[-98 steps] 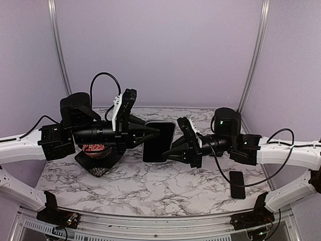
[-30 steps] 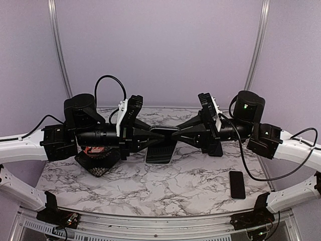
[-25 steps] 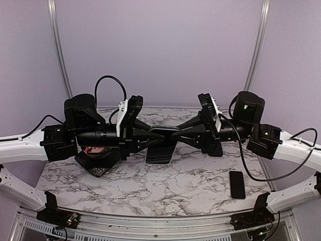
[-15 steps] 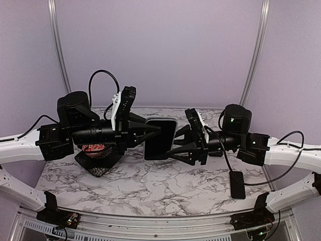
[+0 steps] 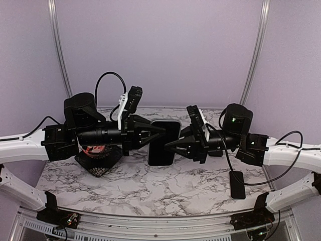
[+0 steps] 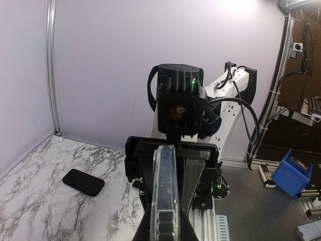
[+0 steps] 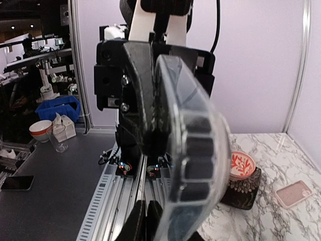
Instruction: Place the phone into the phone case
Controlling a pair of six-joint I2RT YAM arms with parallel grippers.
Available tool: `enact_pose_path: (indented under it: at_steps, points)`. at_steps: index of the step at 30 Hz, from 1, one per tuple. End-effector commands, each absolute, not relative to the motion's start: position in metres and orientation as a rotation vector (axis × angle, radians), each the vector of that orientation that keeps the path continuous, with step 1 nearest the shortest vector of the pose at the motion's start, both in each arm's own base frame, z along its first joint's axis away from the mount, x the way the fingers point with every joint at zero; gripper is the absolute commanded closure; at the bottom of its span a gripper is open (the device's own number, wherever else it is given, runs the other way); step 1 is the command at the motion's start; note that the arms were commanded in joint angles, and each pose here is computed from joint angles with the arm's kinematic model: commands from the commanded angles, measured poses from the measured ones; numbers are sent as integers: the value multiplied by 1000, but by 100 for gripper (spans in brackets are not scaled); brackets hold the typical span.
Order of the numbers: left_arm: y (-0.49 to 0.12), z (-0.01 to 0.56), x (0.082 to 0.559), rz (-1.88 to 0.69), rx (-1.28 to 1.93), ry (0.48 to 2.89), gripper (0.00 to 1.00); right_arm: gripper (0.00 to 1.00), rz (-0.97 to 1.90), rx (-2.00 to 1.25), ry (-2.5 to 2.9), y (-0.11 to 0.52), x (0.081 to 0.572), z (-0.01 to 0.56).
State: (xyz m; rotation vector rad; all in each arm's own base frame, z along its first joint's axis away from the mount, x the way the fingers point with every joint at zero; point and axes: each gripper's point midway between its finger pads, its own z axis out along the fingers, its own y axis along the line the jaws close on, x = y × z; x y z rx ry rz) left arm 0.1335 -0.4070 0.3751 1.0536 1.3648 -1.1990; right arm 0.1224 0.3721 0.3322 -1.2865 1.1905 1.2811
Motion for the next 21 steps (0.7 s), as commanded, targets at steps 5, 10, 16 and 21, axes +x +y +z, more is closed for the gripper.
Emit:
enact_pose_path:
  at_steps: [5, 10, 16, 21]
  points:
    - [-397, 426, 129, -1243, 968, 1214, 100, 100, 1265, -1238, 1118, 366, 121, 354]
    - [-398, 419, 137, -1210, 939, 1244, 75, 100, 1265, -1197, 1162, 364, 127, 356]
    - [-360, 399, 202, -875, 621, 1421, 1, 100, 1162, -1002, 1534, 347, 190, 322]
    - [-320, 355, 258, -506, 414, 1683, 1, 100, 1085, -762, 1944, 309, 248, 255]
